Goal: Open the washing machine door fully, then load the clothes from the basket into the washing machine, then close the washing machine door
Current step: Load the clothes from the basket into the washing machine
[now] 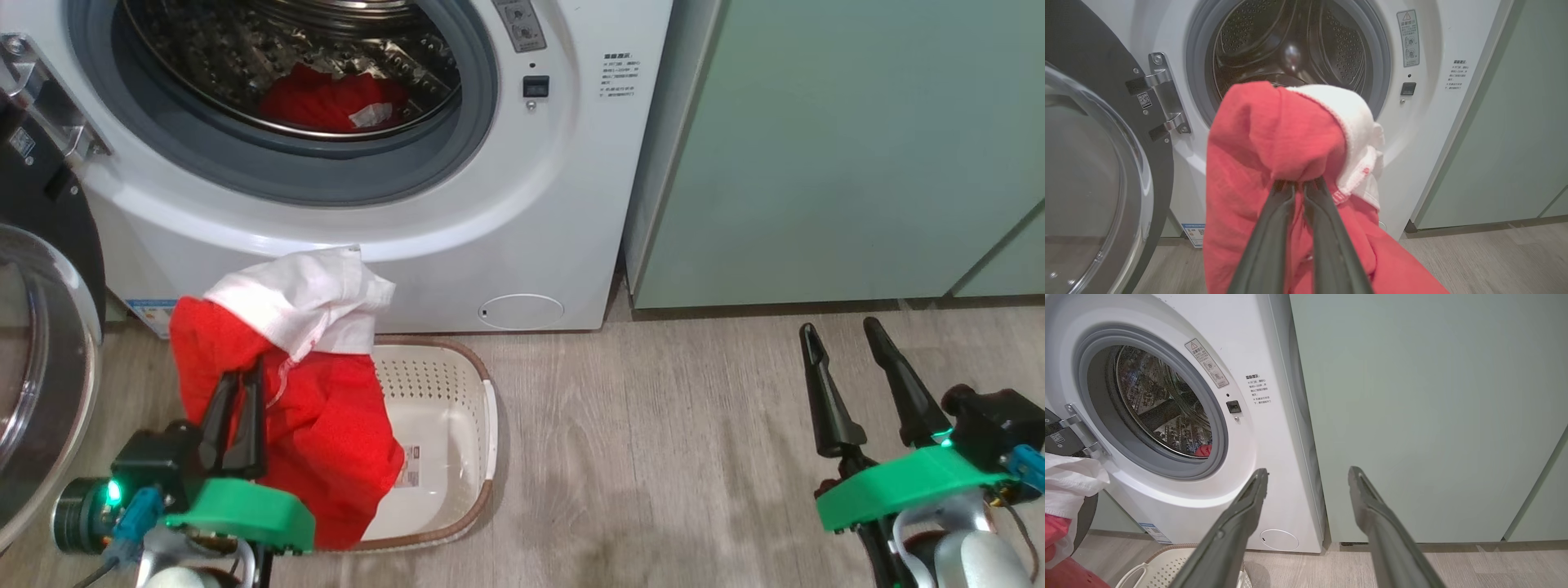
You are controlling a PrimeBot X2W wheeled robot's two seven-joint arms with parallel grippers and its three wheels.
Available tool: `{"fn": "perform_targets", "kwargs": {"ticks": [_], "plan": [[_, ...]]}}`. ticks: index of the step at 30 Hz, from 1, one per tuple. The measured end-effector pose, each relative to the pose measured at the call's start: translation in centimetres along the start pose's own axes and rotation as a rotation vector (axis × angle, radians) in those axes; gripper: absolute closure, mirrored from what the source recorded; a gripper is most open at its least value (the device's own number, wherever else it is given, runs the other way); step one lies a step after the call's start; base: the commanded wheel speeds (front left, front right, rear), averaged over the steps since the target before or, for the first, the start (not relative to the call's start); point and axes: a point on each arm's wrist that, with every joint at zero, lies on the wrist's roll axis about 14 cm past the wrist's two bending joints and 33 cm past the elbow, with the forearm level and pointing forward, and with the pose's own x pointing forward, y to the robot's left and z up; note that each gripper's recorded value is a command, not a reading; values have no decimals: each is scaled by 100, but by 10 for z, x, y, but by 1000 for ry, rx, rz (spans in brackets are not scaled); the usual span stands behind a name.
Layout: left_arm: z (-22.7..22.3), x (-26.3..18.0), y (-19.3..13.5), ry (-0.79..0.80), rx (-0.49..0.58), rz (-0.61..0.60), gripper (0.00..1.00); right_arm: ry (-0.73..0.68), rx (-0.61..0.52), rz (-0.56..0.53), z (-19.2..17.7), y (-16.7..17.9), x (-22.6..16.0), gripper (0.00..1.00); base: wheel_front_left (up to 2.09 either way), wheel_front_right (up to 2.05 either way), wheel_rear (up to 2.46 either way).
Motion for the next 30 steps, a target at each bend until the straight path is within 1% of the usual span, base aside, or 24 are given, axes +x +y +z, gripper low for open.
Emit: {"fn": "perform_targets", "kwargs": {"ticks": [7,11,15,17,18,20,26,30], "plan": [[-7,2,1,21,-8,5,100,6,0,6,-2,2,3,0,0,0,0],[-15,18,0,47,-33,-2,100,13,0,10,-5,3,8,0,0,0,0],[-19,52,-6,63,-56,-28,100,8,-10,26,-4,8,19,0,0,0,0],[-23,71,-8,74,-69,-42,100,13,-12,20,-6,5,24,0,0,0,0],[-23,71,-8,74,-69,-42,100,13,-12,20,-6,5,24,0,0,0,0],[-30,92,-9,96,-79,-44,100,27,-13,17,-11,4,29,0,0,0,0],[-61,157,-12,204,-116,-55,100,39,-16,15,-22,2,47,0,0,0,0],[-83,194,-19,282,-123,-73,100,44,-22,-5,-30,-6,53,0,0,0,0]]}}
